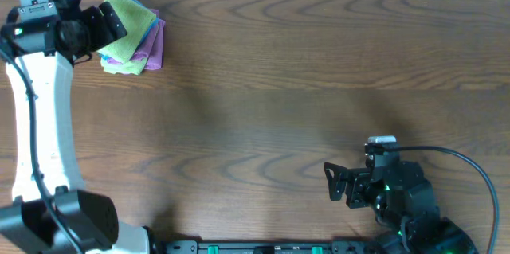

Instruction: Fold the cloth

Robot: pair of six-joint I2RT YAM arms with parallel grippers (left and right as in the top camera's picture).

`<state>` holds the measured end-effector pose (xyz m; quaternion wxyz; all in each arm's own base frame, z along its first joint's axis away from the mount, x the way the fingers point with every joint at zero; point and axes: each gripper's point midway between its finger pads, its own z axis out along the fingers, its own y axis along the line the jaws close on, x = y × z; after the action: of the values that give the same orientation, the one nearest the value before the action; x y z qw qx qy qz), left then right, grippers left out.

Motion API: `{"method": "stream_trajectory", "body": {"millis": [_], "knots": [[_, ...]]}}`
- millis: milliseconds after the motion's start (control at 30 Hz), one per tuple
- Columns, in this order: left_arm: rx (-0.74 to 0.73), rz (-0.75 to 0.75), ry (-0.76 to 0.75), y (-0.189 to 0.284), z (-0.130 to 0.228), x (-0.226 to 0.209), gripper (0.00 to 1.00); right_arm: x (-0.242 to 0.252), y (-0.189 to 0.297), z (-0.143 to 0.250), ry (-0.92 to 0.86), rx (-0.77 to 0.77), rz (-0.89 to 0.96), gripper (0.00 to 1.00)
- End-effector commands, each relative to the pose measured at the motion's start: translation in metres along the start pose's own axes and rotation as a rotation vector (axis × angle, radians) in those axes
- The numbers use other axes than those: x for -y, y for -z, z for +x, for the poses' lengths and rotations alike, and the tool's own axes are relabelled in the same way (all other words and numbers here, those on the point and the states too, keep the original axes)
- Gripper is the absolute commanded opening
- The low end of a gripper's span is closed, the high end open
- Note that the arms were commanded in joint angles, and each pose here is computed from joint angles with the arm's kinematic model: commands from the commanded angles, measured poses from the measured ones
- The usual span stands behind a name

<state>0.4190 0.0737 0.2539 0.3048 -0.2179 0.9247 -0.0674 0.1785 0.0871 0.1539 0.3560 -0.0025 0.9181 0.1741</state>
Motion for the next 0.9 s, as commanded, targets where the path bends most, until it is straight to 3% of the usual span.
{"method": "stream_trajectory", "body": {"millis": [0,400,567,867], "knots": [[0.029,0.037,-0.012,0.031,0.001,0.009,0.95,0.001,-0.001,0.002,-0.016,-0.002,0.004,0.99],[-0.040,-0.072,-0.128,0.139,0.081,-0.017,0.95,0.001,-0.001,0.002,-0.016,-0.002,0.004,0.99],[0.013,-0.060,-0.172,0.173,0.106,-0.020,0.95,0.001,-0.001,0.002,-0.016,-0.002,0.004,0.99],[0.090,-0.017,-0.199,0.147,0.173,-0.037,0.95,0.001,-0.001,0.002,-0.016,-0.002,0.004,0.99]]}}
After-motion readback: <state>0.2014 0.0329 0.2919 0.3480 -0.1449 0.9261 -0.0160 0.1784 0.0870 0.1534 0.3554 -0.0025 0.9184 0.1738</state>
